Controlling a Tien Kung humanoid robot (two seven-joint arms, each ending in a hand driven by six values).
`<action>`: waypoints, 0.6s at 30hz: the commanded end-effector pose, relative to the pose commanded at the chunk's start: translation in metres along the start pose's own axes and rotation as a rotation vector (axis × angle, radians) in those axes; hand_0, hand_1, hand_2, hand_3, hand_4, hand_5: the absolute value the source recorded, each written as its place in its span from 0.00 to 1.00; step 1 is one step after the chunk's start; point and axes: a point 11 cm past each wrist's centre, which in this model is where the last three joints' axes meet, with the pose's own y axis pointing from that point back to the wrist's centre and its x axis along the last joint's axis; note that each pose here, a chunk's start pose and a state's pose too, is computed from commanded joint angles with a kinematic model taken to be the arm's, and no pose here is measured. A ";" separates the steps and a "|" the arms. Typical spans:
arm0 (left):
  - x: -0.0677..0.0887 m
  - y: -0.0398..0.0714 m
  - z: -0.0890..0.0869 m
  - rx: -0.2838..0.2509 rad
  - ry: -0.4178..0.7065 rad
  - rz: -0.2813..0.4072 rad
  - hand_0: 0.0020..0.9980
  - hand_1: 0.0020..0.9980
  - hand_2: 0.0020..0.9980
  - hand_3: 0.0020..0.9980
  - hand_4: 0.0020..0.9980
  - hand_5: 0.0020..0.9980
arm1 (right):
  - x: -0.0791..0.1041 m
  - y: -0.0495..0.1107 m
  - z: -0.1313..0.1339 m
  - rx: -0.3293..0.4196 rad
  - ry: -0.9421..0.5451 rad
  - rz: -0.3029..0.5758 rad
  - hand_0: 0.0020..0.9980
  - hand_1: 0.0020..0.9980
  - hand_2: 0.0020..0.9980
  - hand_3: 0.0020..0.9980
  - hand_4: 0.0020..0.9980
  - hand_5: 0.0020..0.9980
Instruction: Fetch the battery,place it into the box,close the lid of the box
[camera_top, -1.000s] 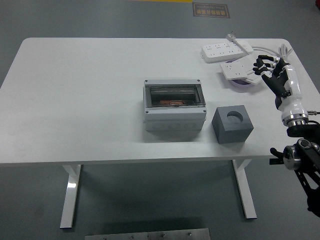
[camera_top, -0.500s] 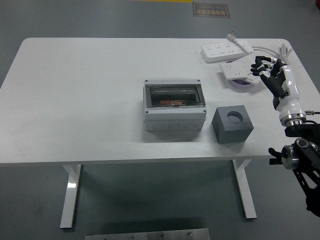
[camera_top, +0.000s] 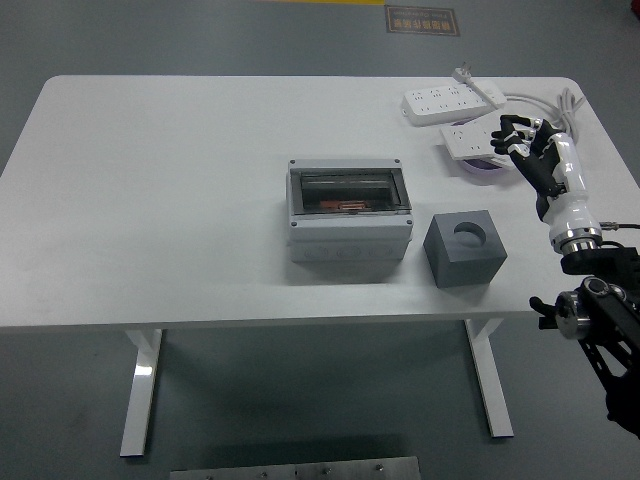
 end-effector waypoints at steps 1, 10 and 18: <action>-0.001 0.000 -0.001 0.003 -0.001 -0.001 0.59 0.69 0.64 0.61 0.69 0.21 | 0.000 0.000 0.000 0.001 -0.001 -0.001 0.60 0.55 0.54 0.64 0.67 0.42; -0.004 -0.001 -0.005 0.010 -0.006 -0.006 0.59 0.69 0.64 0.61 0.69 0.21 | -0.004 -0.003 0.000 -0.021 -0.013 -0.031 0.60 0.55 0.54 0.64 0.67 0.41; -0.006 -0.002 -0.008 0.016 -0.010 -0.010 0.59 0.69 0.64 0.61 0.69 0.21 | -0.011 -0.006 0.000 -0.048 0.021 -0.095 0.60 0.55 0.54 0.63 0.67 0.40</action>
